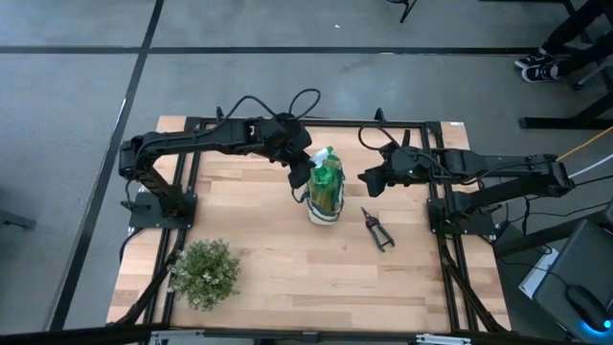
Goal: Pick & Place Garden tools in Gardening bag
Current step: Put the spray bottle into the gardening bag
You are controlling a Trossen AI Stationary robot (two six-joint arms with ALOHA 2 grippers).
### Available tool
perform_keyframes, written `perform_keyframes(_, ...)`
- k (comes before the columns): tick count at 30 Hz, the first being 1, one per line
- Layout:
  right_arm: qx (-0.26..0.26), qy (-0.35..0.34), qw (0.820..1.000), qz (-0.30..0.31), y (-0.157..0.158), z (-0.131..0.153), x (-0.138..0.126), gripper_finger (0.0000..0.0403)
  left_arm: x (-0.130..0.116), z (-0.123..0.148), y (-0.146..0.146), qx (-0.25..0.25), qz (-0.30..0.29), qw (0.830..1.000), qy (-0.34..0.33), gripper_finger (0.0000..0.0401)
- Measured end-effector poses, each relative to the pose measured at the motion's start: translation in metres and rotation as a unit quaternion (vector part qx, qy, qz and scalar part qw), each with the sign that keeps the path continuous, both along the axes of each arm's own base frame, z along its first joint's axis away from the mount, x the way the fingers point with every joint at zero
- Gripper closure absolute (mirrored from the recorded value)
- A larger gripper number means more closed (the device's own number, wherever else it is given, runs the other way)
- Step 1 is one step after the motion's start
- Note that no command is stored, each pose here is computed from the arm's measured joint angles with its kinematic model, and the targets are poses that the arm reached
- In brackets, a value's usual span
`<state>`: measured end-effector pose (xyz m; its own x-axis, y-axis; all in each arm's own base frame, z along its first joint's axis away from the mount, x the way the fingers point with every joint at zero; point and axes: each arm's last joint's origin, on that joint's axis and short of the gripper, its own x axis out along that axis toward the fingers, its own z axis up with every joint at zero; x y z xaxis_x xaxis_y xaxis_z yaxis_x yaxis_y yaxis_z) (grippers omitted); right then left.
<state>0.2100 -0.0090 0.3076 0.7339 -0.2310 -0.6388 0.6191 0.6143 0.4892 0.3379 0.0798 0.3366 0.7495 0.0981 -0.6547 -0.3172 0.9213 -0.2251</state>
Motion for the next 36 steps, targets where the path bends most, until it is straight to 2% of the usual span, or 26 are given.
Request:
perform_keyframes(6,-0.003,0.000,1.000,-0.003,0.000,0.000,0.000,0.0222,0.010,-0.015,0.003,0.001,0.003,1.000,0.022,0.0353)
perform_keyframes(14,-0.008,0.002,1.000,-0.006,-0.001,0.000,0.000,0.0222,0.022,-0.038,0.006,-0.027,-0.008,0.998,0.058,0.0353)
perform_keyframes(18,-0.008,0.002,1.000,-0.006,-0.001,0.000,0.000,0.0222,0.027,-0.050,0.011,-0.076,-0.044,0.994,0.065,0.0353)
perform_keyframes(26,-0.008,0.002,1.000,-0.006,-0.001,0.000,0.000,0.0222,0.034,-0.074,0.026,-0.166,-0.080,0.980,0.075,0.0352)
perform_keyframes(36,-0.008,0.002,1.000,-0.006,-0.001,0.000,0.000,0.0222,0.036,-0.077,0.032,-0.161,-0.073,0.982,0.069,0.0326)
